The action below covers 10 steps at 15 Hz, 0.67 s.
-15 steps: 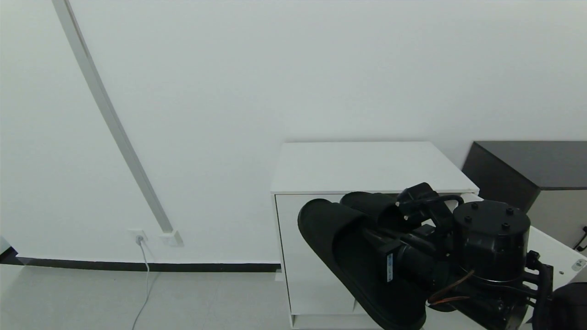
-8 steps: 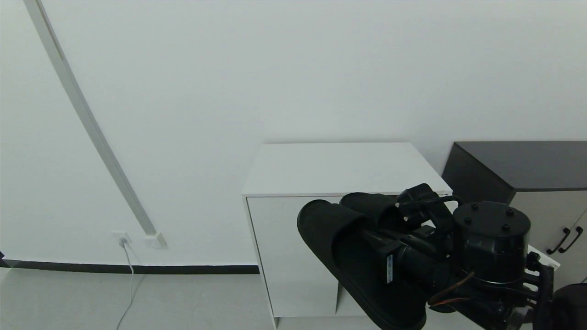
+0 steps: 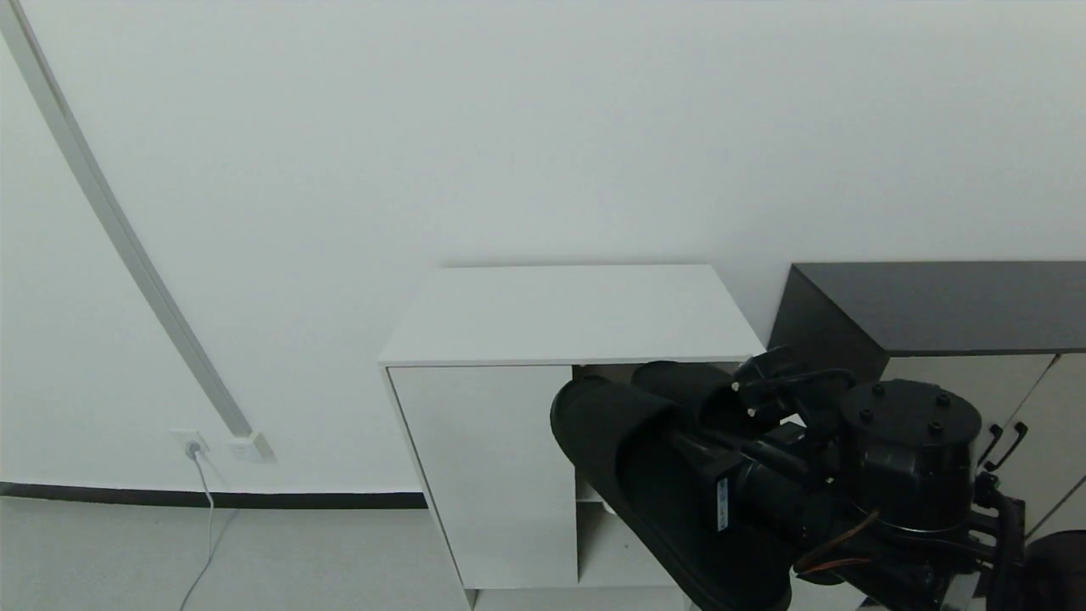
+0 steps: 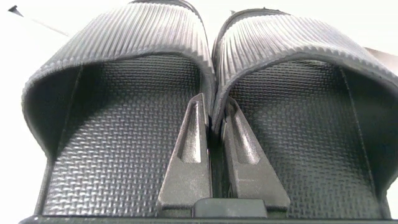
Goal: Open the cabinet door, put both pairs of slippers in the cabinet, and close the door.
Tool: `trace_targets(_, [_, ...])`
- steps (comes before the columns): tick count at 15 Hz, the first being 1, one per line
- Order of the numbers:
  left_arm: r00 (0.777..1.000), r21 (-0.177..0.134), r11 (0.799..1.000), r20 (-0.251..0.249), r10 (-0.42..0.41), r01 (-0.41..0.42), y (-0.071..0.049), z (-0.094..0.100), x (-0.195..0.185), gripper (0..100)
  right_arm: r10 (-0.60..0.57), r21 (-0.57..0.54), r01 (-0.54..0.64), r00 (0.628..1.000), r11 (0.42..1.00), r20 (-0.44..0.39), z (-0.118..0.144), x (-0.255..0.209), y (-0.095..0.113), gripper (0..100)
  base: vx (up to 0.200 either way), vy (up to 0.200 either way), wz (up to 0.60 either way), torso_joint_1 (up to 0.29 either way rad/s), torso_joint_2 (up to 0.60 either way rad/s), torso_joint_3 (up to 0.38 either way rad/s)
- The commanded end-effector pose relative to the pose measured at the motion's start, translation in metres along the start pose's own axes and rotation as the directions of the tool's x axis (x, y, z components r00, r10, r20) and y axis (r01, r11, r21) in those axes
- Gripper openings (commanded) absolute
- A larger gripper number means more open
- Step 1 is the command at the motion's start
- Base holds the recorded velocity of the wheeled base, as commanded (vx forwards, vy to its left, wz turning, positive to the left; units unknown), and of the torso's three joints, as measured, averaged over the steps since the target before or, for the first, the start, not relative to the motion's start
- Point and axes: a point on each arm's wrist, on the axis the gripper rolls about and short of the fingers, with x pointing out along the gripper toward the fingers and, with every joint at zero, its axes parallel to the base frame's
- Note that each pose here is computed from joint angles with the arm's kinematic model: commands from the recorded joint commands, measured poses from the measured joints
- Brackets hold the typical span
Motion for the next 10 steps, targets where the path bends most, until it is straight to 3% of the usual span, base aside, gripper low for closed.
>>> trace_targets(1, [1.000,0.000,1.000,-0.002,0.000,0.000,0.0000,-0.0001,0.0001,0,0.001,-0.001,-0.001,1.000,1.000,-0.001,-0.0007,0.0002,0.0002,0,0.000,0.000,0.00,0.000,0.00,0.000])
trace_targets(10, [1.000,0.000,1.000,-0.002,0.000,0.000,0.0000,-0.0001,0.0001,0,0.007,-0.009,-0.007,1.000,1.000,0.005,-0.0056,-0.0005,0.0020,0,0.000,0.000,0.00,0.000,0.00,0.000])
